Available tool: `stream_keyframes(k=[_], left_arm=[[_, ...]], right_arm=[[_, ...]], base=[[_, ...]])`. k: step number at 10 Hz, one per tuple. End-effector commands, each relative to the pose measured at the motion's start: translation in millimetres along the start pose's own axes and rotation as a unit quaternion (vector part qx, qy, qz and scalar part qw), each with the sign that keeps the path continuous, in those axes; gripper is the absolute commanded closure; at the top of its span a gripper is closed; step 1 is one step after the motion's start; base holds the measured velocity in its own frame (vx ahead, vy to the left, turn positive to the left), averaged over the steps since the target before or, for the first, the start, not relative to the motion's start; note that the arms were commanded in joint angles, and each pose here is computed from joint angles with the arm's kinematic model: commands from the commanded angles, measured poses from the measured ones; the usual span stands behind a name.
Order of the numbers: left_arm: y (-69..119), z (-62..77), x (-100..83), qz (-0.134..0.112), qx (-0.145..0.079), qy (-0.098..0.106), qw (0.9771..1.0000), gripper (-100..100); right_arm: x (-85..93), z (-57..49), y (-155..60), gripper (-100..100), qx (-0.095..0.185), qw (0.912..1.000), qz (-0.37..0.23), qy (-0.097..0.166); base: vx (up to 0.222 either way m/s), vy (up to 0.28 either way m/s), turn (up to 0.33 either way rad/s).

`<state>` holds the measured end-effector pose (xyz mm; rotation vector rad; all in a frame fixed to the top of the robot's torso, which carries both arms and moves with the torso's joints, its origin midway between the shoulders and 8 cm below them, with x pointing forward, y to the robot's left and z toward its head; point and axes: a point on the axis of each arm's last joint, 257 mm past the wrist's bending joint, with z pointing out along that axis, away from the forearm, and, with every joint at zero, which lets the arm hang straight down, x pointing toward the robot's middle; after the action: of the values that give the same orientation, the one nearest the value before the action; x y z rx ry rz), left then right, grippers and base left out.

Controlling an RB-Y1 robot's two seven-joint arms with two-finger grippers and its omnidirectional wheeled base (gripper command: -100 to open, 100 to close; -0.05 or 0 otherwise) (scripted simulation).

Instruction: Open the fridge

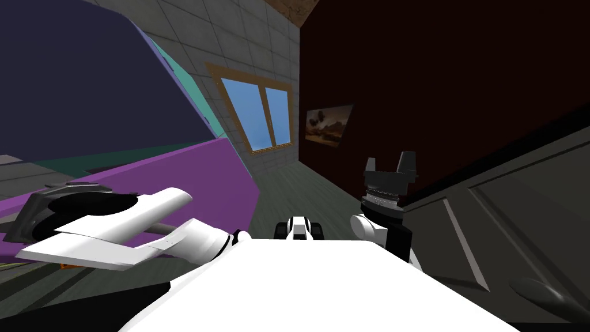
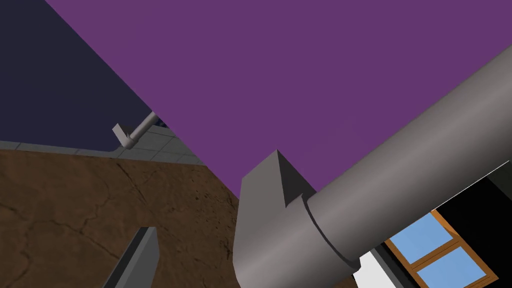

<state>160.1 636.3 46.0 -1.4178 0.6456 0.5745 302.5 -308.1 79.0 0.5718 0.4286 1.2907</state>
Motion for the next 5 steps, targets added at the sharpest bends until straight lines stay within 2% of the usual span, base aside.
stream_keyframes(k=[1, 3, 4, 5], left_arm=[[-4.0, 1.9, -20.1, -0.001, -0.013, -0.017, 0.9998, -100], [-3.5, 3.7, -34.5, -0.003, -0.027, -0.027, 0.9993, -100], [3.0, 3.5, -24.9, 0.0, -0.032, -0.016, 0.9994, -100], [4.6, 3.9, -24.3, 0.001, -0.035, -0.014, 0.9993, 0]], right_arm=[[0.0, 0.0, 0.0, 0, 0.0, 1.0, 0.0, 0.0], [0.0, 0.0, 0.0, 0, 0.0, 1.0, 0.0, 0.0], [0.0, 0.0, 0.0, 0, 0.0, 1.0, 0.0, 0.0], [0.0, 0.0, 0.1, 0, 0.0, 1.0, 0.0, 0.0]], base=[[-0.062, 0.005, -0.142], [-0.056, -0.006, -0.159], [-0.027, 0.008, -0.021], [-0.007, 0.003, 0.009]])
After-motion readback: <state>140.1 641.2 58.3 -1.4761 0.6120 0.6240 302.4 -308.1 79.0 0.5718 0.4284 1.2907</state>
